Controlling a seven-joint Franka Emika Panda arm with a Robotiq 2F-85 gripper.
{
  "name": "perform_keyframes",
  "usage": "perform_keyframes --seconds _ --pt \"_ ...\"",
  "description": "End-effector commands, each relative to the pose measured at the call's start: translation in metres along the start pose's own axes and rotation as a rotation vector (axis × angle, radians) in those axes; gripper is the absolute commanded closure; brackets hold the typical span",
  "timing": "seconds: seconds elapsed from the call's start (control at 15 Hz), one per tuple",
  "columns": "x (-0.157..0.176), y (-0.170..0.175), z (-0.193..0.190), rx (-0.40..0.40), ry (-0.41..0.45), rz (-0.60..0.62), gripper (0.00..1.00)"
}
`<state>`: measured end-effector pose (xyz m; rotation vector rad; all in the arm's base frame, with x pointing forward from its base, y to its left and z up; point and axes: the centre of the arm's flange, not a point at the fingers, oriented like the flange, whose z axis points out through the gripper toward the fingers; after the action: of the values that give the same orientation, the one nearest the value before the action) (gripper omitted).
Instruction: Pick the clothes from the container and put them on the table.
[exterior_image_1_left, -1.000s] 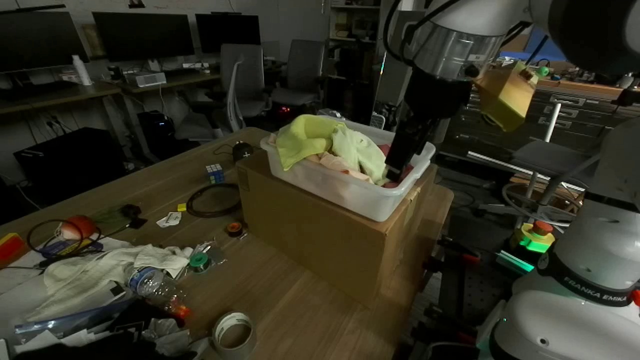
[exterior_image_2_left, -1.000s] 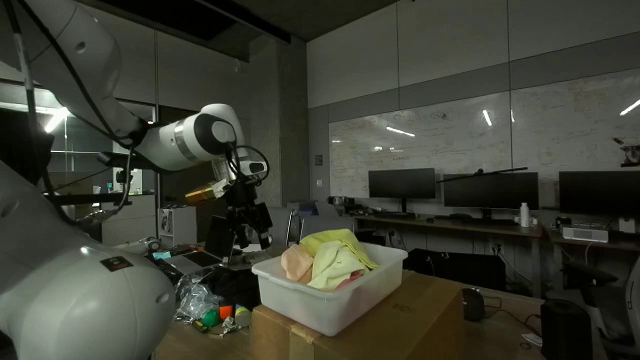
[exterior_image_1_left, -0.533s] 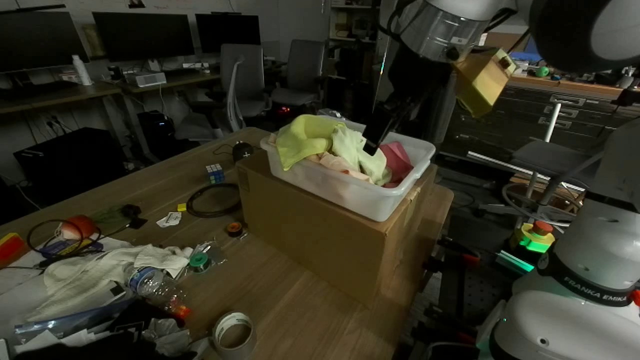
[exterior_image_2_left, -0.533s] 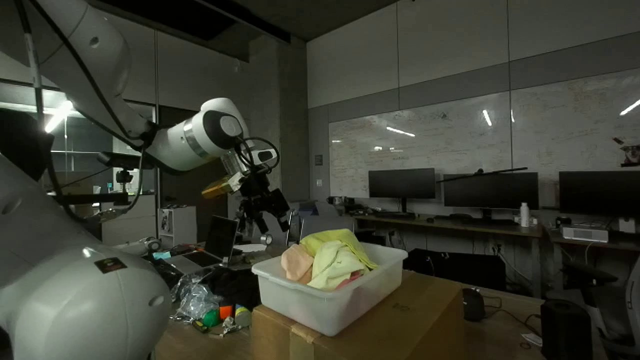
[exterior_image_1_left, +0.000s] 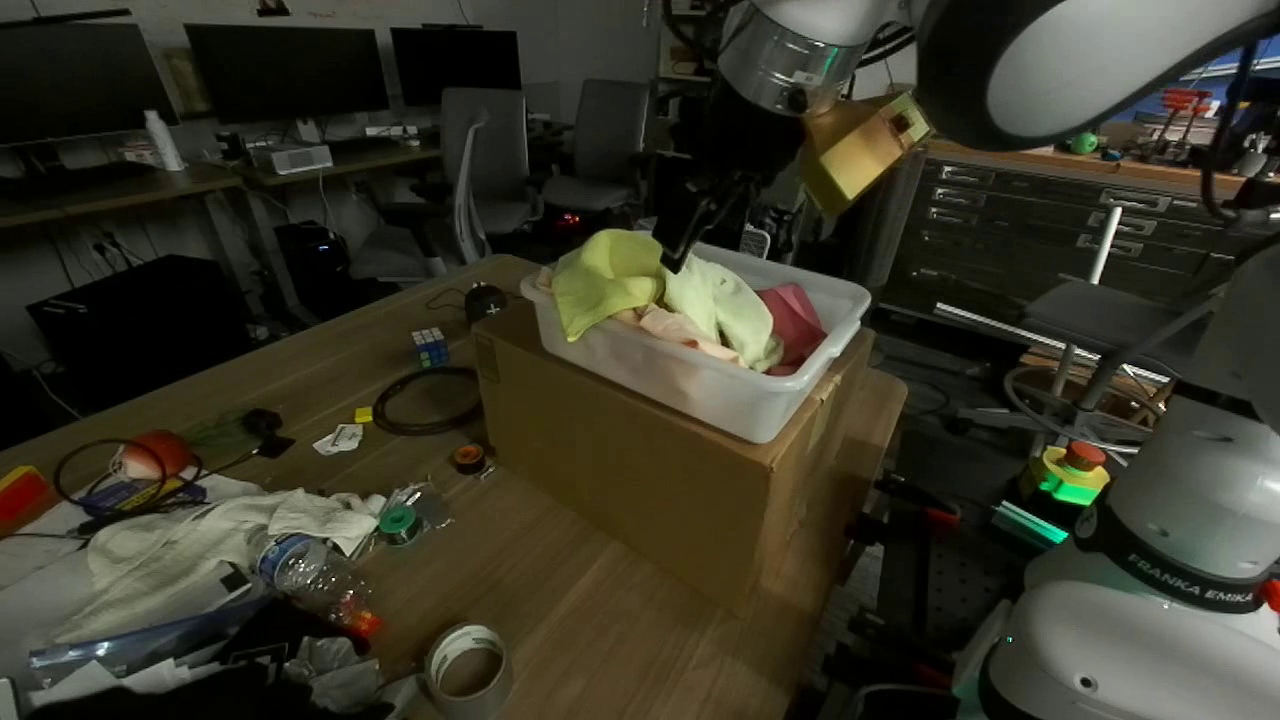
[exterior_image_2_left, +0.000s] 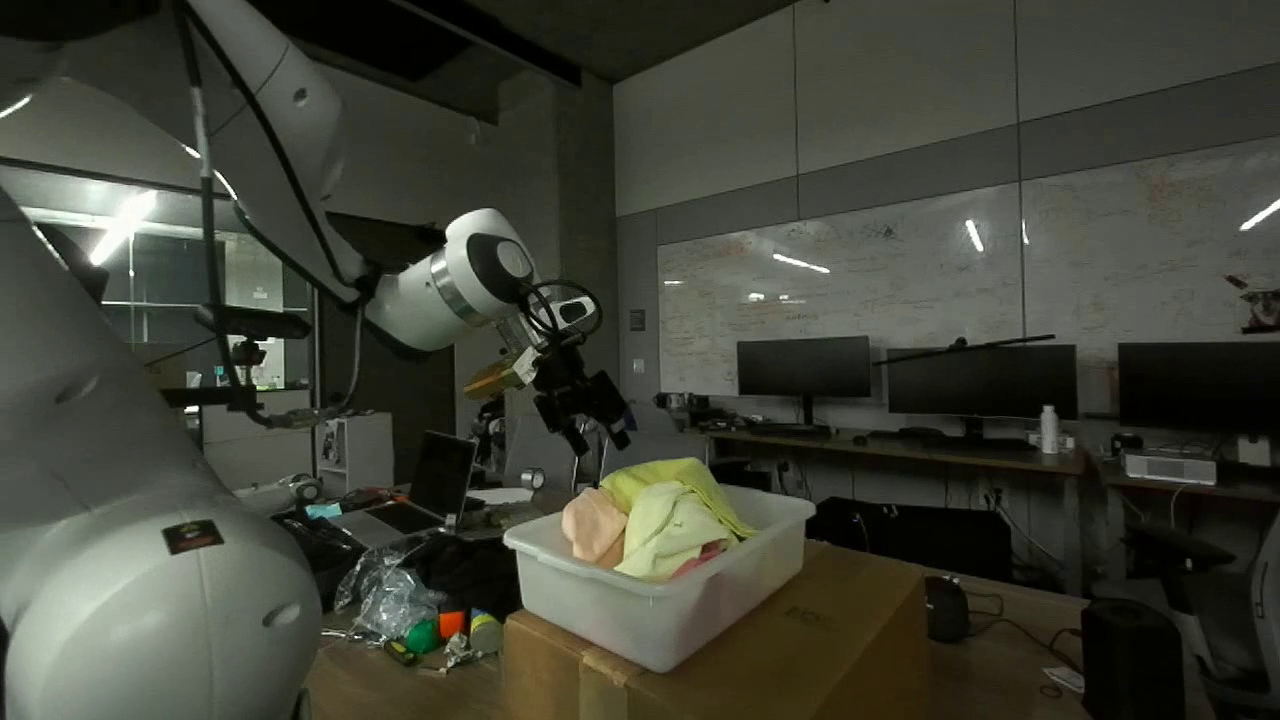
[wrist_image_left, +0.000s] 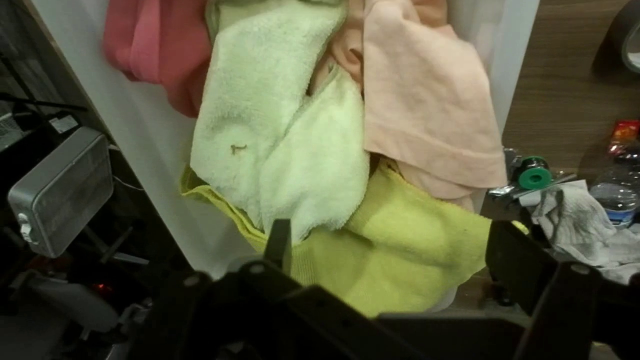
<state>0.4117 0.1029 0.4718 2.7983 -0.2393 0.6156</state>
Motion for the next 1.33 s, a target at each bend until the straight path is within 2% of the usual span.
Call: perform_keyframes --seconds 0.0,0.27,0.6,1.07,1.2,1.27 --pt "0.042 -0.011 0.019 -0.056 0.034 0.038 0.0" --pt "0.062 -0.008 0.04 -0.115 0.028 0.076 0.0" --pt "0.078 0.001 0.069 -0.148 -0.018 0.129 0.0" --pt "0.093 0.026 0.096 -0.153 -0.041 0.197 0.0" --pt "0.095 0.029 0.098 -0.152 -0.039 0.214 0.27" --pt "0.096 0.03 0.099 -0.151 -0.038 0.217 0.34"
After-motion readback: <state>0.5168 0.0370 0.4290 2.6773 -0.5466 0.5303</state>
